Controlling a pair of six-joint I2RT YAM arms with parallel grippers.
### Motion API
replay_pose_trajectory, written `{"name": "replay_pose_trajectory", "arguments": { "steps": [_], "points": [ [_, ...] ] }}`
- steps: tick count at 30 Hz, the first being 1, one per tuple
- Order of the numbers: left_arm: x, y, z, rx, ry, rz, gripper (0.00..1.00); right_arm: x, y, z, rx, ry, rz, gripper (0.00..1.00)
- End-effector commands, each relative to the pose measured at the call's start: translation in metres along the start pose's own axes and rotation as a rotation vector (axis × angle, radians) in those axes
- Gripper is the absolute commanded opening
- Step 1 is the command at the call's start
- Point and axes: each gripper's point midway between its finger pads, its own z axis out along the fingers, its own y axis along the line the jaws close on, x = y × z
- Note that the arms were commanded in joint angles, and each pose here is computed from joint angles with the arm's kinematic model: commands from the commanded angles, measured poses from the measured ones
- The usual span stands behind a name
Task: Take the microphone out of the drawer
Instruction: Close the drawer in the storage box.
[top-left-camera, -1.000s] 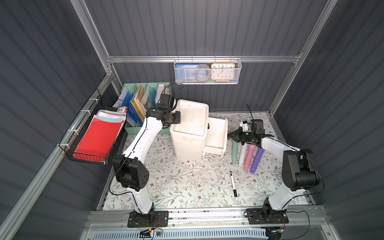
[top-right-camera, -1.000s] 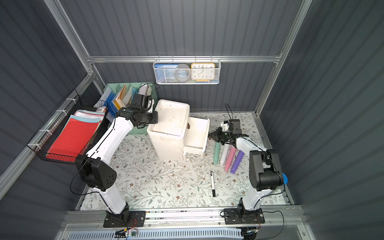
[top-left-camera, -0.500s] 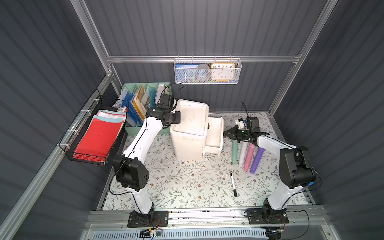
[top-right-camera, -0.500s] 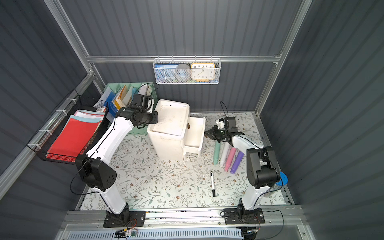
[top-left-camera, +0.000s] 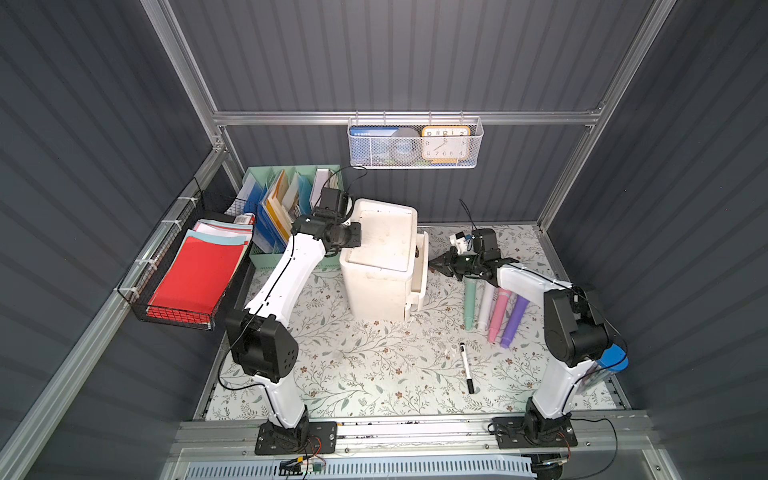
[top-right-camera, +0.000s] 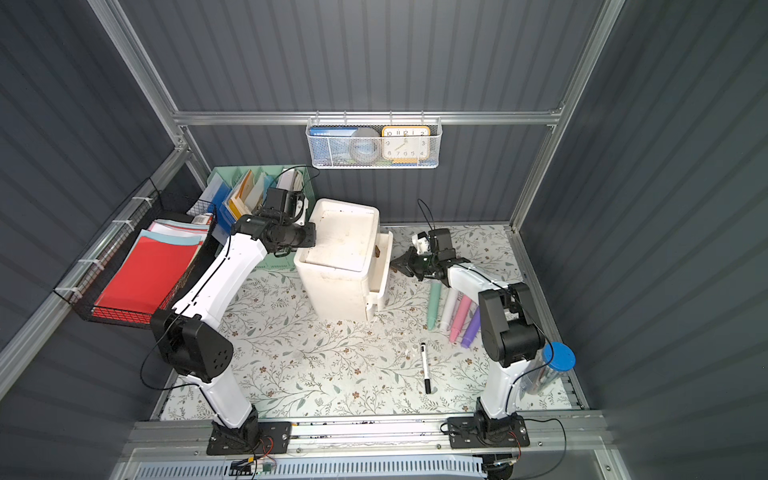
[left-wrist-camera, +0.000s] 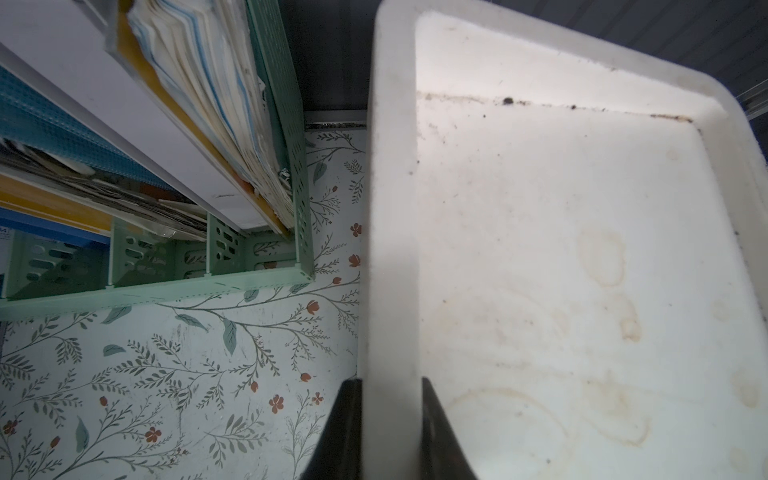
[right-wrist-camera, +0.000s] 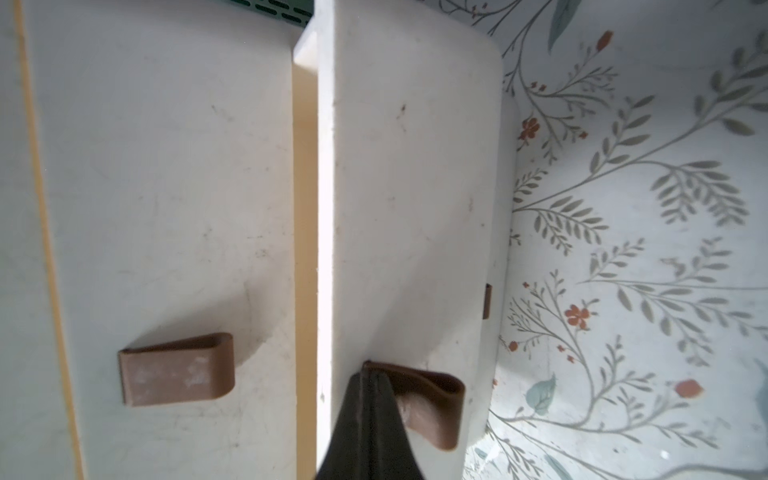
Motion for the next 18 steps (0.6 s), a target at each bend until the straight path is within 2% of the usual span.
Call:
{"name": "replay_pose_trajectory", "arguments": {
  "steps": [1,12,18],
  "points": [
    [-0.012,-0.042,0.002,0.203,-0.026,-0.107,0.01,0.010,0.015,0.012,-0.038,0.054,-0.011,0.00],
    [-0.011,-0.041,0.001,0.204,-0.025,-0.111,0.01,0.021,0.033,0.039,-0.055,0.120,-0.043,0.00],
    [-0.008,-0.041,0.000,0.204,-0.025,-0.110,0.01,0.023,0.035,0.034,-0.041,0.115,-0.062,0.00]
  ]
}}
